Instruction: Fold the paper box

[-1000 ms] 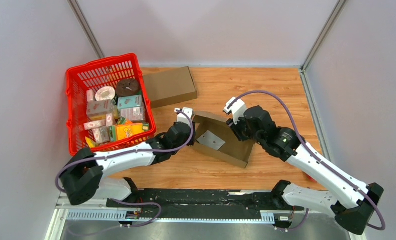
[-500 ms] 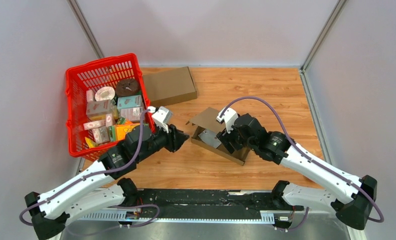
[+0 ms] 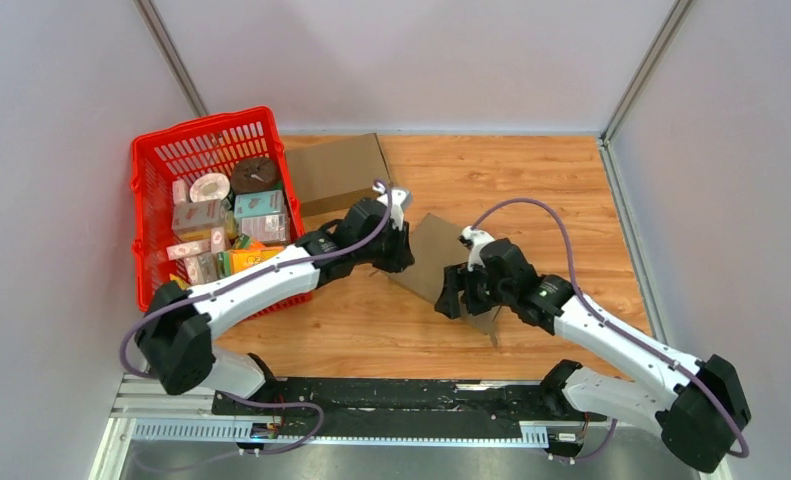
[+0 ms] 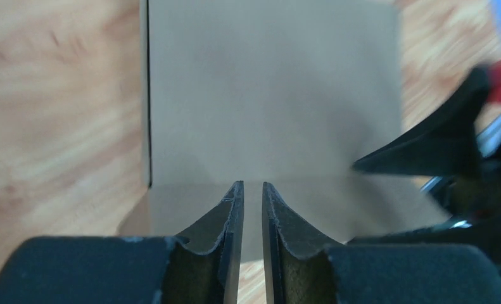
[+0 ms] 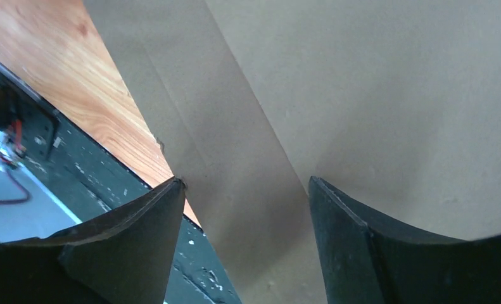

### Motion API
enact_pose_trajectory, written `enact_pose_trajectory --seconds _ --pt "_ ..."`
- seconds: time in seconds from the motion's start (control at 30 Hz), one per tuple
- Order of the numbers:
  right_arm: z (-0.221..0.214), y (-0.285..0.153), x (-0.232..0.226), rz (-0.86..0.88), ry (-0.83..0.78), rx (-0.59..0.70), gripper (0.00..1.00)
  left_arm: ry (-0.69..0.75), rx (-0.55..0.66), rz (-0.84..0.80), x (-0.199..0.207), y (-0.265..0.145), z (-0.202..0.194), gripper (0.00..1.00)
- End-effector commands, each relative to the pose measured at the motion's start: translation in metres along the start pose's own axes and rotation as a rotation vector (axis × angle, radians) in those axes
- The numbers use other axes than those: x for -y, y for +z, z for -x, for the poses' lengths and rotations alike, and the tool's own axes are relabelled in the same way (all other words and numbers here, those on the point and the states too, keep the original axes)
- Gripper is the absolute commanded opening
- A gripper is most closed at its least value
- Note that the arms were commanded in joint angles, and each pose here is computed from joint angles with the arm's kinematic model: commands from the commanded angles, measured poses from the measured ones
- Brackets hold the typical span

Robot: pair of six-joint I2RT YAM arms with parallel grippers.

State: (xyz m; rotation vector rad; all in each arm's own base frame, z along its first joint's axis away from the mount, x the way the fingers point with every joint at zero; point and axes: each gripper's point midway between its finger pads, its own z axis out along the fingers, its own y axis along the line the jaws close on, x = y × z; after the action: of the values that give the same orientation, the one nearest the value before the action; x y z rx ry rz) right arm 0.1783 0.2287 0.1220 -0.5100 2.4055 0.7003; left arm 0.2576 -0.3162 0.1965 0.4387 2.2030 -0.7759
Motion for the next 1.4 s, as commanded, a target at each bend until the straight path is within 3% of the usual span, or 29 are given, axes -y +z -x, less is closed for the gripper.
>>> enact_pose_trajectory --seconds 0.0,0.23,0.37,0.47,0.57,0.7,0.77,0.87,0.9,0.97,1.07,1.13,1.27,1.37 --pt "0.007 -0.009 -0.006 0.165 0.285 0.082 0.72 -0.025 -0.094 -0.027 -0.006 0.024 -0.038 0.24" --pt "0.002 -0.017 0.021 0.224 0.444 0.098 0.65 -0.024 -0.149 0.033 -0.027 0.043 -0.067 0.22" --pt "-0.007 -0.018 0.033 0.171 0.496 0.094 0.61 -0.016 -0.18 0.059 -0.036 0.048 -0.078 0.22" --pt "-0.014 -0.022 0.05 0.085 0.573 0.103 0.53 -0.006 -0.195 0.077 -0.042 0.051 -0.085 0.22" --pt "-0.021 -0.025 0.072 0.01 0.712 0.119 0.51 0.003 -0.207 0.094 -0.047 0.049 -0.084 0.21" --pt "-0.015 -0.038 0.095 -0.029 0.823 0.171 0.37 0.029 -0.174 0.081 -0.046 0.038 -0.062 0.24" --pt "0.0 -0.055 0.098 -0.074 0.754 0.204 0.38 0.037 -0.132 0.035 -0.037 0.029 -0.037 0.27" --pt "0.008 -0.072 0.12 -0.236 0.716 0.233 0.5 0.047 -0.078 -0.017 -0.027 0.016 -0.006 0.4" --pt "0.006 -0.074 0.131 -0.276 0.732 0.228 0.58 0.046 -0.089 -0.009 -0.031 0.013 -0.004 0.44" --pt "0.005 -0.072 0.136 -0.277 0.752 0.212 0.59 0.046 -0.083 -0.004 -0.033 0.015 0.012 0.52" --pt "0.0 -0.067 0.145 -0.306 0.763 0.182 0.61 0.007 -0.146 -0.024 -0.043 0.027 0.014 0.55" --pt "-0.003 -0.062 0.147 -0.302 0.773 0.178 0.59 -0.013 -0.204 -0.036 -0.049 0.041 0.007 0.63" --pt "-0.012 -0.048 0.149 -0.278 0.809 0.168 0.52 -0.037 -0.241 -0.036 -0.06 0.063 -0.007 0.63" --pt "-0.022 -0.038 0.152 -0.277 0.834 0.144 0.4 -0.041 -0.23 -0.049 -0.062 0.073 -0.01 0.63"
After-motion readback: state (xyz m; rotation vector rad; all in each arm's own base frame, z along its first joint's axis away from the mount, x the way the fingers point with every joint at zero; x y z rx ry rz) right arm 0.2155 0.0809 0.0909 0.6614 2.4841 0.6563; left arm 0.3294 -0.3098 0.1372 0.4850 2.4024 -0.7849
